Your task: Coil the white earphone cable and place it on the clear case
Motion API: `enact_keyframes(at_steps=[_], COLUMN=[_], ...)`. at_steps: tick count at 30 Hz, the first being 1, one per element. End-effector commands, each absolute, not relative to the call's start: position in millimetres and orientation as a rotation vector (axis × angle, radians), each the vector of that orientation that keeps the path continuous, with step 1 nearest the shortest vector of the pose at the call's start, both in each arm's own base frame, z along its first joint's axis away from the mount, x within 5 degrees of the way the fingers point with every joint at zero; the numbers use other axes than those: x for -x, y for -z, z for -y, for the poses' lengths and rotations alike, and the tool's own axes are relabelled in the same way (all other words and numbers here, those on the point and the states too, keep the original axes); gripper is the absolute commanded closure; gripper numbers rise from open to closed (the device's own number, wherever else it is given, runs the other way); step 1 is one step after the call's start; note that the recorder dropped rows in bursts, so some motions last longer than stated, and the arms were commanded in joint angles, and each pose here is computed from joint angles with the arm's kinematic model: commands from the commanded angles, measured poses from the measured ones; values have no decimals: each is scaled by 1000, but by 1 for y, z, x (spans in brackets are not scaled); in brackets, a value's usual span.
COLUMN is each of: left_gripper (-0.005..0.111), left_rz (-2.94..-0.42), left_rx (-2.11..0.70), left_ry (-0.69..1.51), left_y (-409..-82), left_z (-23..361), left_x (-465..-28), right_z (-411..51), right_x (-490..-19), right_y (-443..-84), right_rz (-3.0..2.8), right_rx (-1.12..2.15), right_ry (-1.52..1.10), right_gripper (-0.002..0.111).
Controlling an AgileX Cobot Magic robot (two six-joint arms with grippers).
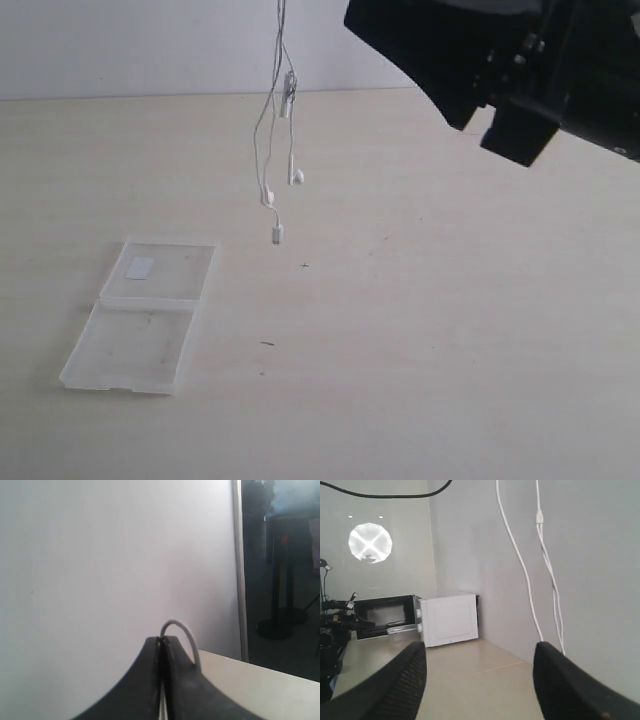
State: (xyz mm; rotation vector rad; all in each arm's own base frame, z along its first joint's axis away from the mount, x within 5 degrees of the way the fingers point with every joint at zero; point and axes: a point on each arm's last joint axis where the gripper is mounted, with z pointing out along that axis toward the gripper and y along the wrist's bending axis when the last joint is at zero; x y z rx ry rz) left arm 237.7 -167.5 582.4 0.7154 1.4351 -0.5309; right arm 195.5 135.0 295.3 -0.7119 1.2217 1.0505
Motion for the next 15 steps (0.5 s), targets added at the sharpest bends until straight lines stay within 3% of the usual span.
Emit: enact_keyframes(at_steps=[1,15], left_gripper=[107,107], left_rz=[-1419,-1422], left_rx=[-700,-703], left_ry=[544,544], left_y=[-586,-586], left_z=[166,166], left_x=[-236,-236], right_z=[-147,-166], right_x=[-203,-243], right_y=[-301,-269], right_rz=[-1232,-1361], right_rx=[721,671], right_ry=[-1032,-1083], right_gripper=[48,48])
